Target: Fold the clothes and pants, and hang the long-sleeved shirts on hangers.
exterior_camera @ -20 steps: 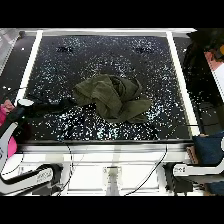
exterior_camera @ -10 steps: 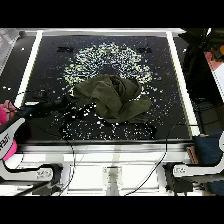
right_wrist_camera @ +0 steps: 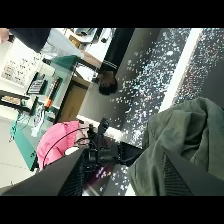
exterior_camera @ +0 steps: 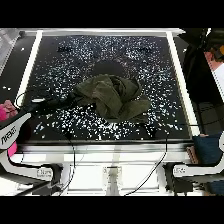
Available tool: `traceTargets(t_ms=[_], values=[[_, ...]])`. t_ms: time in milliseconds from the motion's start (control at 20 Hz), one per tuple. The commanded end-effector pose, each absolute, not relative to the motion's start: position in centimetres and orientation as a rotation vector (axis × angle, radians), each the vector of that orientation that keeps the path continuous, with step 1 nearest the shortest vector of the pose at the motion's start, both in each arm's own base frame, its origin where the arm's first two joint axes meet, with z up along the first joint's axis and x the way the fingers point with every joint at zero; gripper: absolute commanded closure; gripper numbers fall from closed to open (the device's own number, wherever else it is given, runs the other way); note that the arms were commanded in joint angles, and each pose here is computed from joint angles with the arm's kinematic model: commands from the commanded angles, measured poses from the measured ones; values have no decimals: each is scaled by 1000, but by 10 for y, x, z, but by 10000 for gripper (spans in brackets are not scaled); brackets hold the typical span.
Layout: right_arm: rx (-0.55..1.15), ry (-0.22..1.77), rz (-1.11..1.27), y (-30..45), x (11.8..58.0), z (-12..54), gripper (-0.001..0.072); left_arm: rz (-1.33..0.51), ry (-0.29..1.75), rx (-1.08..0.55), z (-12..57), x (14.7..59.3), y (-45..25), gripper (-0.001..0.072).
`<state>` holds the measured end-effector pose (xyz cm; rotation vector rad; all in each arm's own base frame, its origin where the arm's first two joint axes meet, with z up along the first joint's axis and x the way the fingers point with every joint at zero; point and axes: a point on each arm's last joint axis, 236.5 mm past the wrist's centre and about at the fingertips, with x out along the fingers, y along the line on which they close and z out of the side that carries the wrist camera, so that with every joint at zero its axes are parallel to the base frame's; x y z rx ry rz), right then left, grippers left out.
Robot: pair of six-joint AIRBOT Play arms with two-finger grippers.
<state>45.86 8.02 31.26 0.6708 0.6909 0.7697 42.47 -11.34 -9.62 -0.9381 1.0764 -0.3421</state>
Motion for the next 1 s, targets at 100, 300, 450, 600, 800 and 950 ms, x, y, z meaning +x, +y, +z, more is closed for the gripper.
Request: traceTargets(t_ms=[100, 300, 450, 600, 800, 950], values=[[601, 747, 694, 70, 462, 289, 457, -454, 1095, -952, -78, 426, -130, 663], [427, 890, 675, 73, 461, 232, 697, -575, 928, -797, -6, 466, -129, 668], [416, 1029, 778, 108, 447, 177, 698, -457, 840, -435, 34, 491, -85, 668], [487, 1252, 755, 122, 420, 95, 698, -208, 879, -204, 53, 489, -20, 668], [587, 1440, 473, 95, 403, 5, 654, 25, 889, -2, 71, 474, 39, 667], [648, 1470, 402, 99, 400, -7, 189, 28, 908, 148, 72, 470, 36, 667]])
